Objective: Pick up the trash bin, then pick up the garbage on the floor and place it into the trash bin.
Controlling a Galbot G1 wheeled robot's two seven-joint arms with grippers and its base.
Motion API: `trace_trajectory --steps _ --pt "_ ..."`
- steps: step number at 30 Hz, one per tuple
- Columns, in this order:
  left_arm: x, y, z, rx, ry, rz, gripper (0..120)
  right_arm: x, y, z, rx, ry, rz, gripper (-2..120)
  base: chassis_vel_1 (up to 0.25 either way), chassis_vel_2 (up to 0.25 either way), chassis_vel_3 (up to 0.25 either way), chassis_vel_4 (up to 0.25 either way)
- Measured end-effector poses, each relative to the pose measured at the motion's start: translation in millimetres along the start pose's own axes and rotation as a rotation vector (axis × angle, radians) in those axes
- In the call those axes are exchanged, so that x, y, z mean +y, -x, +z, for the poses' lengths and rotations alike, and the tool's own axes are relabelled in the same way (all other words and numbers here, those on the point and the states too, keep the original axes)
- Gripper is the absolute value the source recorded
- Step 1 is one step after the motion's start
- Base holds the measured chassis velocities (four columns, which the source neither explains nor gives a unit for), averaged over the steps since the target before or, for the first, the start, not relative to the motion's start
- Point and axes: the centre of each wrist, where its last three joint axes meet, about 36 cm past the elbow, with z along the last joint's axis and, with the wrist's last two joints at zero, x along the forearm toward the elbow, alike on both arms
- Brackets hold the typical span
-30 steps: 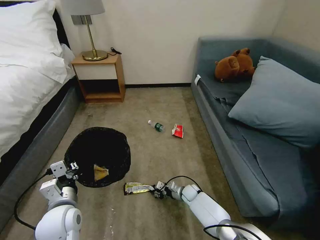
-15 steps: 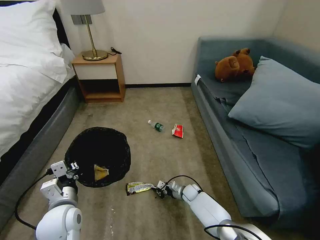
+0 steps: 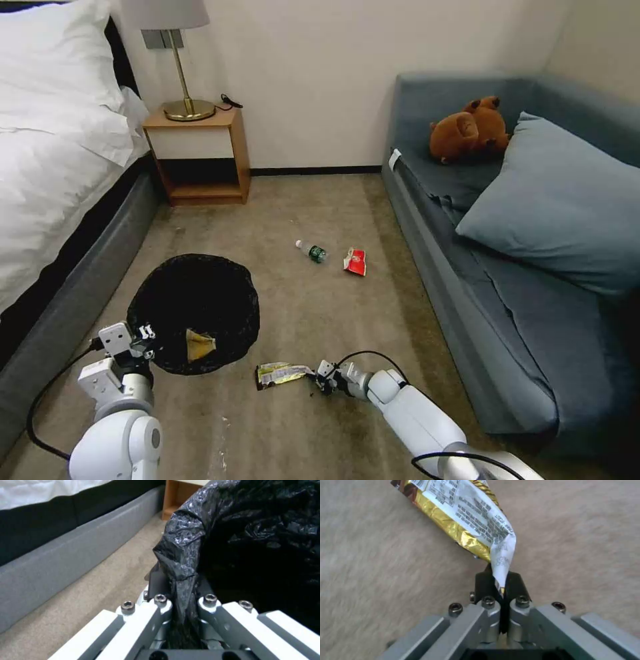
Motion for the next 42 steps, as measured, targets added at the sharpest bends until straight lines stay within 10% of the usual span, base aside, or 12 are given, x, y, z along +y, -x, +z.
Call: trace_trajectory --steps 42 --pt "5.5 31.1 33.4 0.056 -0.031 0.008 3 -27 -63 -12 -0.335 0.242 0.541 0 0.0 0.0 0.0 0.0"
